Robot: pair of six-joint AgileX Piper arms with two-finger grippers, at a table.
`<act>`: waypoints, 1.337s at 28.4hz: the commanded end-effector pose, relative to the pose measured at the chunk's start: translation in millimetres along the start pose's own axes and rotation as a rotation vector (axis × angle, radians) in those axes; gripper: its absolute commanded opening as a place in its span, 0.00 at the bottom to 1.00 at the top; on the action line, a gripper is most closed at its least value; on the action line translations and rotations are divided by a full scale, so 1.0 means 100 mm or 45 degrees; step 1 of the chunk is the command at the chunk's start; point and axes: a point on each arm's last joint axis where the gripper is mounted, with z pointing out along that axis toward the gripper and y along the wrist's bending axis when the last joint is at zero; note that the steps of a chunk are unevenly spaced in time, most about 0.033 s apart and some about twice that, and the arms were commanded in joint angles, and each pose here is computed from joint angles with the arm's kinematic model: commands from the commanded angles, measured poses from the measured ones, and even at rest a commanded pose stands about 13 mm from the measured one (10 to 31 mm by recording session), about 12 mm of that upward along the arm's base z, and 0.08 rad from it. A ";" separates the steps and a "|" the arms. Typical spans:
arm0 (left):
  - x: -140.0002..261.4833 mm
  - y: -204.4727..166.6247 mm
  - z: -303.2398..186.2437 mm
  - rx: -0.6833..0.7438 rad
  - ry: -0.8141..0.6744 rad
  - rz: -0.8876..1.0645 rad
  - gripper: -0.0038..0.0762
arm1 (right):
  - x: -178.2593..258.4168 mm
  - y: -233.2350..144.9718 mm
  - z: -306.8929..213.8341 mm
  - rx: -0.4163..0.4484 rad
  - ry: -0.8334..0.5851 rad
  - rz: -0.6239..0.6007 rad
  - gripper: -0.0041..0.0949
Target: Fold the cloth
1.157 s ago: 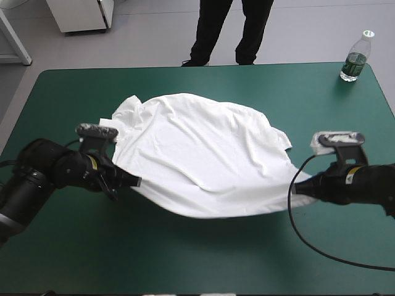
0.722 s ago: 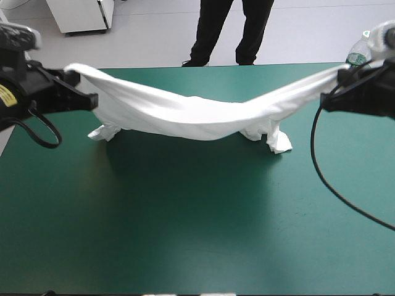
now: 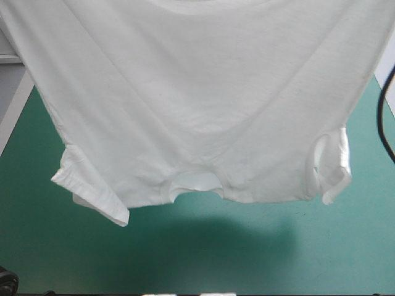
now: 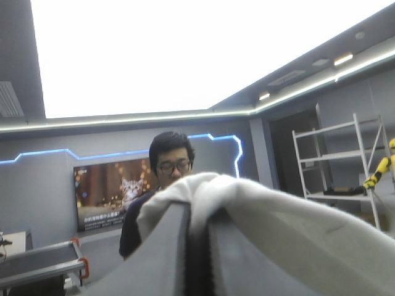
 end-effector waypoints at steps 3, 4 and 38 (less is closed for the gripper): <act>-0.29 0.00 -0.17 0.019 -0.252 -0.035 0.02 | -0.27 -0.02 -0.23 0.007 -0.201 0.001 0.05; -0.25 0.00 -0.14 0.019 -0.217 -0.026 0.02 | -0.22 -0.02 -0.21 0.003 -0.149 -0.002 0.05; 1.83 0.38 1.29 -0.226 0.355 0.019 0.02 | 1.85 0.12 1.51 0.093 0.550 0.036 0.05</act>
